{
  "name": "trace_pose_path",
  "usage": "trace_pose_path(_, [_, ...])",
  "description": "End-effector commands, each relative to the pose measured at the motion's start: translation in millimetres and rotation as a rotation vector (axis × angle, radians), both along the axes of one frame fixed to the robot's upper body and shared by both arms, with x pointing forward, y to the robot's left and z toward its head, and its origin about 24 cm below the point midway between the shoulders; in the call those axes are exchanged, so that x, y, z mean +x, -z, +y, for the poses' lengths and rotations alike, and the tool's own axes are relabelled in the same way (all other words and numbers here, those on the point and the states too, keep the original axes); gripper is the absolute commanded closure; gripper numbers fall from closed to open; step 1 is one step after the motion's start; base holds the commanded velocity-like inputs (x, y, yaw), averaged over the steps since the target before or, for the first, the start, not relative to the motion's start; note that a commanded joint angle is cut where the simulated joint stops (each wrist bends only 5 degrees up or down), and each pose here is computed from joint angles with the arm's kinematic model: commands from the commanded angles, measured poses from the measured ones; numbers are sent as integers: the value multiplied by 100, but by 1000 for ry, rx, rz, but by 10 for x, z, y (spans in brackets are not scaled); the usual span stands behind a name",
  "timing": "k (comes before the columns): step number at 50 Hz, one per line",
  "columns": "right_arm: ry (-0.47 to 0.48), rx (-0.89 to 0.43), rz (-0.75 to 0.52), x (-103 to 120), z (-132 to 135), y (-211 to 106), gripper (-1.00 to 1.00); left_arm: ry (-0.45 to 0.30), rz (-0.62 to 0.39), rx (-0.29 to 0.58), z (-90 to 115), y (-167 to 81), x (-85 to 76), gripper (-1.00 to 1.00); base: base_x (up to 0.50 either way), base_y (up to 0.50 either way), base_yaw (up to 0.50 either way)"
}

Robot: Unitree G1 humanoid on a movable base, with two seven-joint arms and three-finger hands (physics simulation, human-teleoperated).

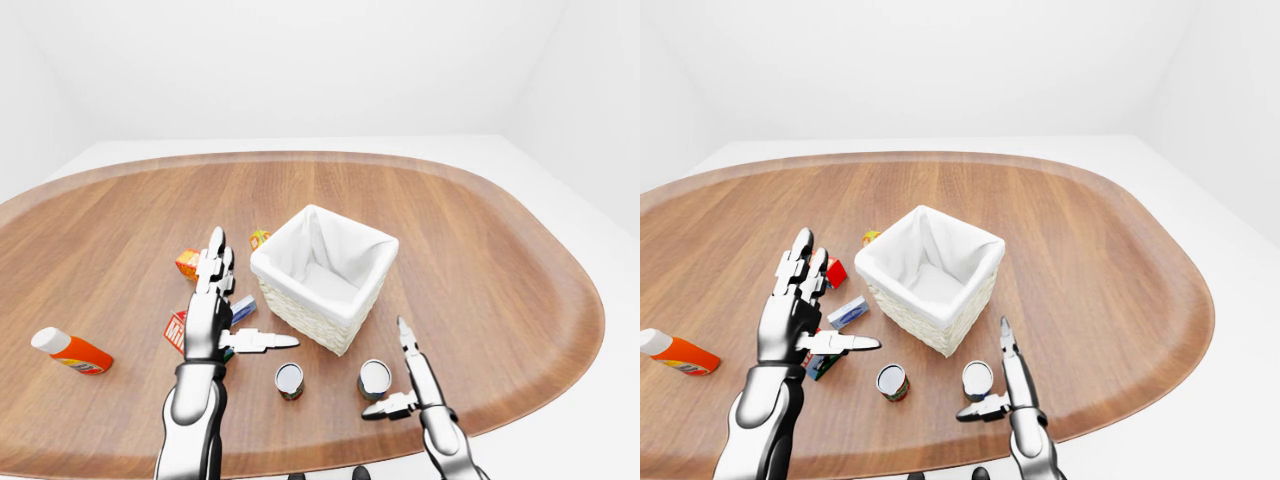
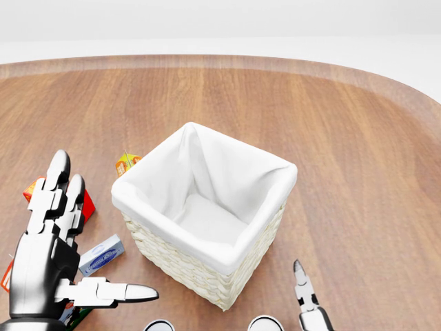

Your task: Pick up the alphabet soup, and put it in the basket.

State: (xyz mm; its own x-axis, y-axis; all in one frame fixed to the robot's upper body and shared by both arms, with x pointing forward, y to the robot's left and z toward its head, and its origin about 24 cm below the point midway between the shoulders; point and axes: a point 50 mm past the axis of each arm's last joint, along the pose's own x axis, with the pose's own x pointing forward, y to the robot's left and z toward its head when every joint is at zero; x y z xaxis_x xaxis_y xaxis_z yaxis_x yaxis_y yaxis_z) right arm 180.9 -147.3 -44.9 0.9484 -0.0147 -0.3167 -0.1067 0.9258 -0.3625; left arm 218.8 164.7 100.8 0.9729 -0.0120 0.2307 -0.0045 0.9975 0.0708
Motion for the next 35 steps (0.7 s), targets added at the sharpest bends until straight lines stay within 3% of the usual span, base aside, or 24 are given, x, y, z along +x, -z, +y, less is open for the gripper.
trace_pose_path(1, [3,-25,51,16,0,129,-100,1,1,1,-3,1,-1,-100,0,0,0])
trace_pose_path(35, [-32,-65,78,29,85,210,-100,4,6,5,-8,29,10,-100,0,0,0])
